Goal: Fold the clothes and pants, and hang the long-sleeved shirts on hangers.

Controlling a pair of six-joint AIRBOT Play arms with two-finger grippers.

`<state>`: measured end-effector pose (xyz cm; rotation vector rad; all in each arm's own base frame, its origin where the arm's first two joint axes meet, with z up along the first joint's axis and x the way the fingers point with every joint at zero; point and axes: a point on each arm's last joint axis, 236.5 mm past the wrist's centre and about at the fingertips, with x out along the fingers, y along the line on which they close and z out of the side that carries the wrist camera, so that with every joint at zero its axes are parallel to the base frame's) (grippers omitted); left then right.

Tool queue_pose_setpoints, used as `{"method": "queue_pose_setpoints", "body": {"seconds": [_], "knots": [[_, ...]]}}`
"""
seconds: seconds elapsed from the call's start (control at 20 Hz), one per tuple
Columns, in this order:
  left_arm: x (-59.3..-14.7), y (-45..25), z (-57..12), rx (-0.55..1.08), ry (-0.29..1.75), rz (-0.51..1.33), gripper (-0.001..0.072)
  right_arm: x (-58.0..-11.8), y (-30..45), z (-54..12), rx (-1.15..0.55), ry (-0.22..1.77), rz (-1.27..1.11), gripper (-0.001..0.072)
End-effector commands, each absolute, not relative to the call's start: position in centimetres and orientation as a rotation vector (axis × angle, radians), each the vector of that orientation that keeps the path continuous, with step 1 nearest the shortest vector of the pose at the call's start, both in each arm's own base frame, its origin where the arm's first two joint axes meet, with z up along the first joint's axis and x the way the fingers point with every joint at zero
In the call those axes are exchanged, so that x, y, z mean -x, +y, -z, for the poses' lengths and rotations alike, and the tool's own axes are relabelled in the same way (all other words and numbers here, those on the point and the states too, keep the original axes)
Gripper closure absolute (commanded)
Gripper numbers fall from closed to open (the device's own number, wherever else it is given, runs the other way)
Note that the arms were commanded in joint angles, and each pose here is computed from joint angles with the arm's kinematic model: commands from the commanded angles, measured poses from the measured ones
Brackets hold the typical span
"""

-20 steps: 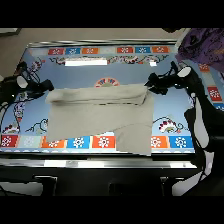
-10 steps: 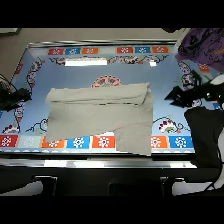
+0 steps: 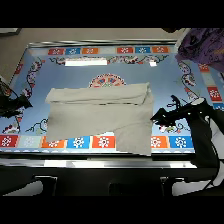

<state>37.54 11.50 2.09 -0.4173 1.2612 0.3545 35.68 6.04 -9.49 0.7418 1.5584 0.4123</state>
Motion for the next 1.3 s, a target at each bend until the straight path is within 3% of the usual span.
{"method": "queue_pose_setpoints", "body": {"seconds": [0.0, 0.1, 0.15, 0.2, 0.25, 0.4, 0.7, 1.25], "knots": [[-37.2, 11.4, -2.0, 0.442, 1.271, -0.372, 0.0032, -34.9, 8.4, 11.3, -0.691, 1.602, -0.448, 0.0230], [-36.7, 11.3, -1.8, 0.491, 1.285, -0.409, 0.0031, -34.8, 9.2, 11.4, -0.674, 1.612, -0.461, 0.0274], [-36.6, 11.3, -1.8, 0.488, 1.289, -0.407, 0.0031, -34.8, 9.2, 11.5, -0.674, 1.610, -0.457, 0.0439], [-36.4, 11.2, -1.8, 0.468, 1.299, -0.392, 0.0031, -34.9, 9.1, 11.5, -0.675, 1.606, -0.453, 0.0528], [-35.9, 11.4, -1.6, 0.451, 1.313, -0.379, 0.0031, -35.0, 8.9, 11.4, -0.664, 1.602, -0.452, 0.0666], [-32.4, 11.8, 0.5, 0.525, 1.332, -0.359, 0.0032, -35.1, 8.8, 10.5, -0.643, 1.582, -0.453, 0.0675], [-26.6, 8.9, 5.5, 0.957, 1.234, -0.169, 0.0032, -35.1, 9.0, 7.6, -0.619, 1.538, -0.484, 0.0674], [-23.7, 5.0, 9.5, 1.126, 1.352, -0.101, 0.0032, -34.9, 9.9, 6.1, -0.652, 1.528, -0.523, 0.0674]]}}
